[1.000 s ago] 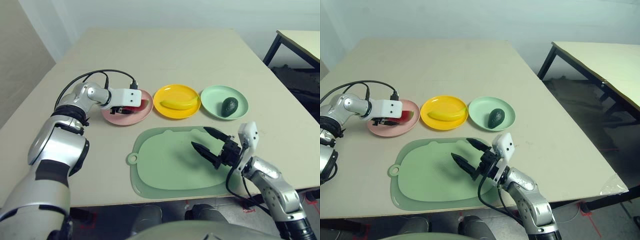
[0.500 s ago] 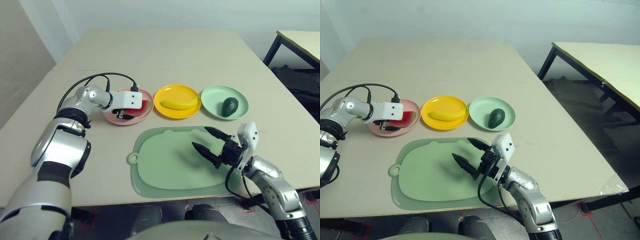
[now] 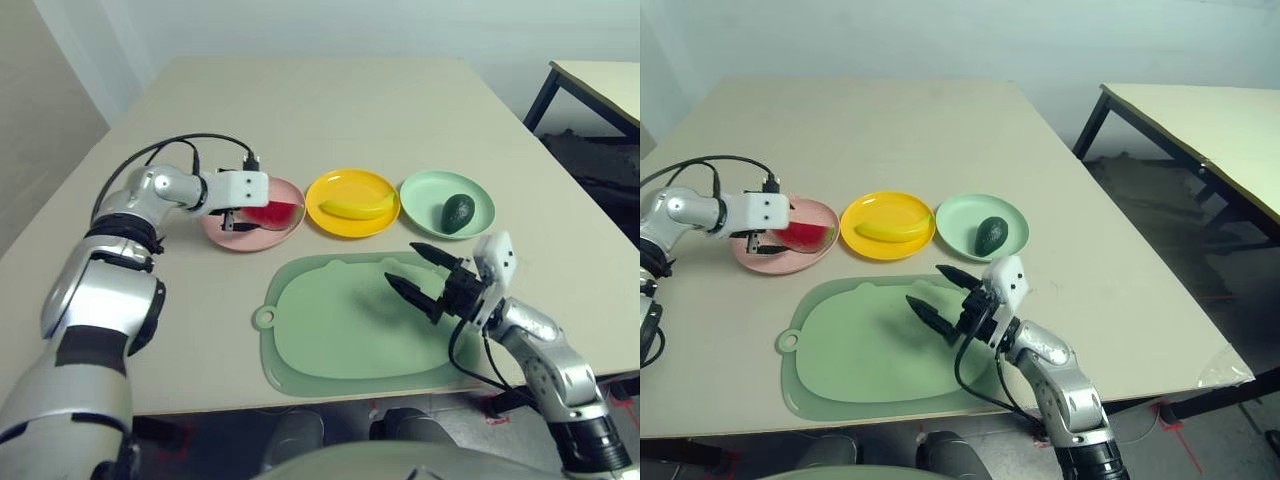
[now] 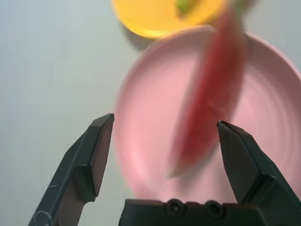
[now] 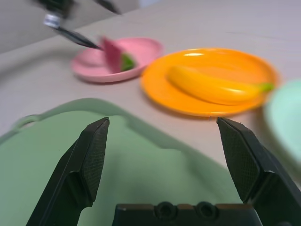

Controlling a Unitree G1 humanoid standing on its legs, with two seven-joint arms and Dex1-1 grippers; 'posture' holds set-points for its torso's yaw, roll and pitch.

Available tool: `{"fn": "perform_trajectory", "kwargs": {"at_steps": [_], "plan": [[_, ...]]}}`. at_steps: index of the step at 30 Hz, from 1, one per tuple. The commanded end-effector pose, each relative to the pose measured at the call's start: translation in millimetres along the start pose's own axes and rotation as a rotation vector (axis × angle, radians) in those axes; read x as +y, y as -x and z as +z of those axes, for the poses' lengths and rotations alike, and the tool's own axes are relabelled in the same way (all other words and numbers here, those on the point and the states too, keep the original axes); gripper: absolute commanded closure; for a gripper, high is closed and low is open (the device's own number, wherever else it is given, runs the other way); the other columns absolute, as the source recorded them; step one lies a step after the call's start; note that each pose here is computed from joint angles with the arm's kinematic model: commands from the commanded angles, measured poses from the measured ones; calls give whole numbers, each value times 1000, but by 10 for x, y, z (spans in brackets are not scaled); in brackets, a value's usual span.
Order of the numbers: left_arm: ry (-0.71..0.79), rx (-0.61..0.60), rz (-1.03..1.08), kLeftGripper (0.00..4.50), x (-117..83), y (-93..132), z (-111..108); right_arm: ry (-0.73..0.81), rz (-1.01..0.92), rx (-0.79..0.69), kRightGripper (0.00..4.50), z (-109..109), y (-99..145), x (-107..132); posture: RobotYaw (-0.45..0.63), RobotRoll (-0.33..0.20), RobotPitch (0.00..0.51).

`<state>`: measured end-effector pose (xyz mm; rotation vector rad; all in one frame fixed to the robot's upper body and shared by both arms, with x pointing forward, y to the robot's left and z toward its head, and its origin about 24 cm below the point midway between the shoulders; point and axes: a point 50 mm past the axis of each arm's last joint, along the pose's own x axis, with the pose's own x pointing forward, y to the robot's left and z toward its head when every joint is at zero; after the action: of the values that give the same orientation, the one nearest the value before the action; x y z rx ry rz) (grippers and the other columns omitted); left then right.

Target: Place the fruits into color-matched plates.

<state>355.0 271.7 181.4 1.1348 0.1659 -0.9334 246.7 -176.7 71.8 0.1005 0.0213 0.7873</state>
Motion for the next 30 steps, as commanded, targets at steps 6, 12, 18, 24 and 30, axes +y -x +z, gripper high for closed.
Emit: {"fn": "perform_trajectory", "kwargs": {"at_steps": [6,12,18,24,30], "plan": [[376,-214,338,31,-212,825,79,68,-136,-30,0,-52,233,-316,154,0,0],[714,-214,549,31,-946,967,-25,128,-286,-108,0,-84,515,-476,208,0,0],[919,-218,729,31,-1324,885,-137,147,-485,-150,0,-120,885,-685,219,0,0],[1020,-172,822,31,-1574,803,-259,147,-526,-126,0,-245,1129,-667,199,0,0],[1112,-107,842,31,-1877,700,-417,115,-568,-77,0,-362,1313,-789,179,0,0]]}}
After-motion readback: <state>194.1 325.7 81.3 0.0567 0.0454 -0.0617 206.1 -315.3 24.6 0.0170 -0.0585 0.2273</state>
